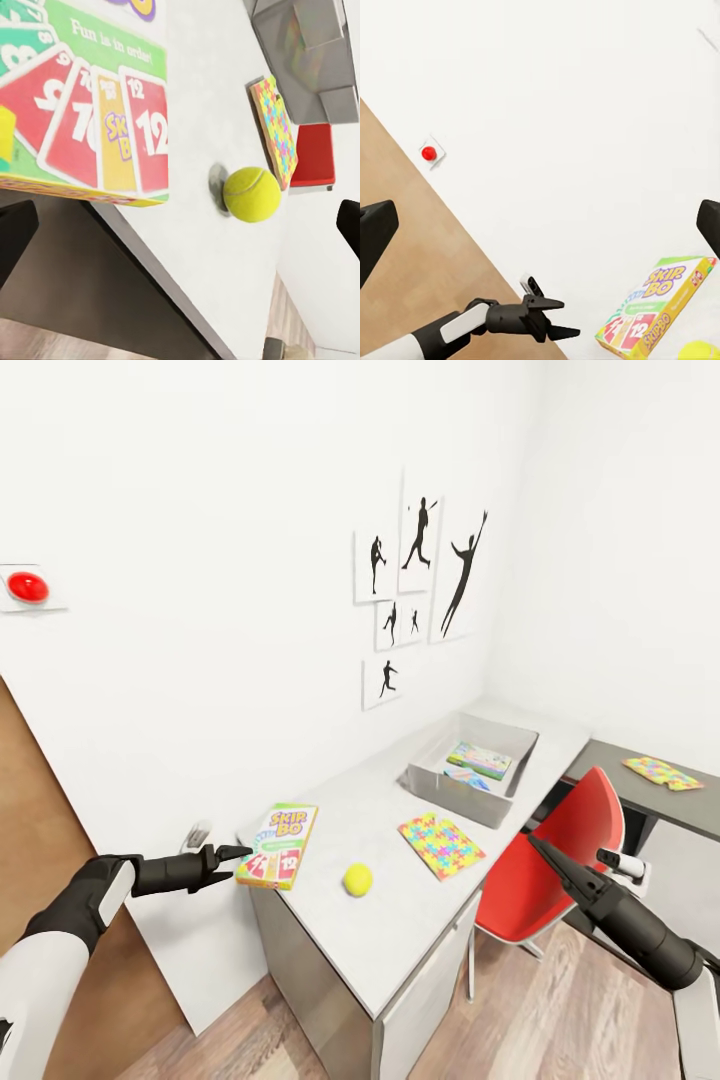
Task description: Put all the toys in the child's room - the three board games (two on the bed and one on the table), the two jigsaw puzzles on the table, and the tennis ball on the table - inside the toy box on the table in the child's room.
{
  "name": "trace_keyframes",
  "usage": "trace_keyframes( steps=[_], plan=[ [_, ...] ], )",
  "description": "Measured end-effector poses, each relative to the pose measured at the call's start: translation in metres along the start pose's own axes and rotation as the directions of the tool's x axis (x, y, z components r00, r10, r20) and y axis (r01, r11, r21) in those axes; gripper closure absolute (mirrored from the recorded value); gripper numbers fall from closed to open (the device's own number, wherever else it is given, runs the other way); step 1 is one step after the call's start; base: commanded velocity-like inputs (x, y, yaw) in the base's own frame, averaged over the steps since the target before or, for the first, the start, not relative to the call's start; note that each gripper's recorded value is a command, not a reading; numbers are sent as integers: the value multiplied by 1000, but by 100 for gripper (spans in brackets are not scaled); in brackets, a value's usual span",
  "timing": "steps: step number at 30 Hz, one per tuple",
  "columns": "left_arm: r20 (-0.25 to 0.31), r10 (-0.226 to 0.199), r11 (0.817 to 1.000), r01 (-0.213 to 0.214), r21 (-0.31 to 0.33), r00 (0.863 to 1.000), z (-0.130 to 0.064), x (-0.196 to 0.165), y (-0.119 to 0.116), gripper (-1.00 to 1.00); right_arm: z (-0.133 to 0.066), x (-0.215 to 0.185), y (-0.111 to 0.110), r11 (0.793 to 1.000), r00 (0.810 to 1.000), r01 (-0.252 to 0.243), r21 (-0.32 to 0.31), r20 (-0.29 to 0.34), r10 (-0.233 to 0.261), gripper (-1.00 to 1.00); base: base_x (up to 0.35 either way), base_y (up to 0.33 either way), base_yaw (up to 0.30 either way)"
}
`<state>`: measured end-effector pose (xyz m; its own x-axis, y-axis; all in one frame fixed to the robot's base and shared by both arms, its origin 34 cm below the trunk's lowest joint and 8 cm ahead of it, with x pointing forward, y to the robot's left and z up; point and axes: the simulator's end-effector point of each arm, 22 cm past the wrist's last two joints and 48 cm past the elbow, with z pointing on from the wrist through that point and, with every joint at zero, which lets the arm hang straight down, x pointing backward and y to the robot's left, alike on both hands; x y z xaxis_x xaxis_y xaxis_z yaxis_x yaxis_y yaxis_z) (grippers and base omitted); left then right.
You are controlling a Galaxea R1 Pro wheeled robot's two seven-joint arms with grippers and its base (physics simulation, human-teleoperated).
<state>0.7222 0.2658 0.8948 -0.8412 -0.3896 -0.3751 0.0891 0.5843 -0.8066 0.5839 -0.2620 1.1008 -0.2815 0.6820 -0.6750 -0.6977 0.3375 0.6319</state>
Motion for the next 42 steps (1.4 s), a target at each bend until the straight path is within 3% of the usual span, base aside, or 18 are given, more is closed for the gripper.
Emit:
trace_keyframes(
  steps=[42],
  plan=[
    [-1, -1, 1000, 1, 8, 1000, 31, 24, 49, -100, -26, 46, -46, 1000, 1000, -17, 8, 2, 17, -100, 0, 0, 0]
  ],
)
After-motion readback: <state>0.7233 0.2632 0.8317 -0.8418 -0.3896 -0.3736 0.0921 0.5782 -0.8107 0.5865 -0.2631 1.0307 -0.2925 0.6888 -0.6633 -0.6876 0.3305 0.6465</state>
